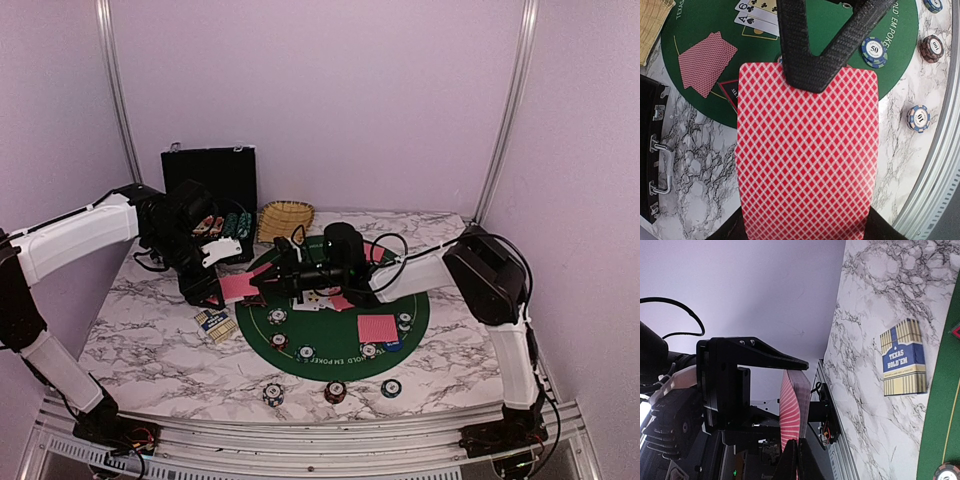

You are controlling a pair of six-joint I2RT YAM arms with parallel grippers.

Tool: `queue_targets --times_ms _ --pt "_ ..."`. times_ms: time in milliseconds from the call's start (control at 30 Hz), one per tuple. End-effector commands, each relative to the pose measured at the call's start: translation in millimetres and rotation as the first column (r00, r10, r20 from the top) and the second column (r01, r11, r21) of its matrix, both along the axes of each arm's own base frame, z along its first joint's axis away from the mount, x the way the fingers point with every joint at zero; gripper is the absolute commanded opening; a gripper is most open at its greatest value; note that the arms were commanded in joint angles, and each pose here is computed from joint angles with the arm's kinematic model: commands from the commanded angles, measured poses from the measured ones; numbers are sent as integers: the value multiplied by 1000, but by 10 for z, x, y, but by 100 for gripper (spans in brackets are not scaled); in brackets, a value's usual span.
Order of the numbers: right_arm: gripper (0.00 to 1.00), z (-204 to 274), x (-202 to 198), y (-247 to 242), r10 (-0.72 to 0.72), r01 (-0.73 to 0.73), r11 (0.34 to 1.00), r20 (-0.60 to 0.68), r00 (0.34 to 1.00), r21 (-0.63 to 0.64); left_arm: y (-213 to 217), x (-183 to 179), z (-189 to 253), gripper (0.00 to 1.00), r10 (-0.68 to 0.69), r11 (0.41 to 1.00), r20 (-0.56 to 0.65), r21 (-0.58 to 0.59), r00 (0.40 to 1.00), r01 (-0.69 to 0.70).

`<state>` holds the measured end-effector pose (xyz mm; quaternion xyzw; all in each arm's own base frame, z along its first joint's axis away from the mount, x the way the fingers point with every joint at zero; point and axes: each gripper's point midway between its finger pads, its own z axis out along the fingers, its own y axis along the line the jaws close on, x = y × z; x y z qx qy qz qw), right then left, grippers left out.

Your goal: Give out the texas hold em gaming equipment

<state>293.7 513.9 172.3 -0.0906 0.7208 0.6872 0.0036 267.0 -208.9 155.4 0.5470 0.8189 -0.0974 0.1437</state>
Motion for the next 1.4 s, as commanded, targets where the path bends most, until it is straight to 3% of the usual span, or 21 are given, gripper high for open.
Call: queue_targets --times_ms 0,367,800,1000,1133,1367 --pt "1 233 43 -132 -12 11 999 42 999 33 28 -9 -3 0 0 1000 5 1 1000 0" --pt "0 344 54 -251 -18 16 997 22 1000 71 30 -15 -17 0 0 1000 1 2 1000 0" --pt "0 182 402 -1139 -153 153 988 17 988 -9 71 -41 -56 0 2 1000 -3 13 1000 -2" --pt "0 -134 646 -1799 -260 266 954 55 964 -140 98 -74 -108 0 5 1000 -15 21 1000 -5" --pt "0 -438 832 -2276 -333 347 894 97 938 -284 127 -87 -132 0 14 1000 -16 20 1000 -13" --pt "0 -853 1020 -2684 -373 399 807 148 916 -435 190 -133 -238 0 31 999 -30 21 999 -31"
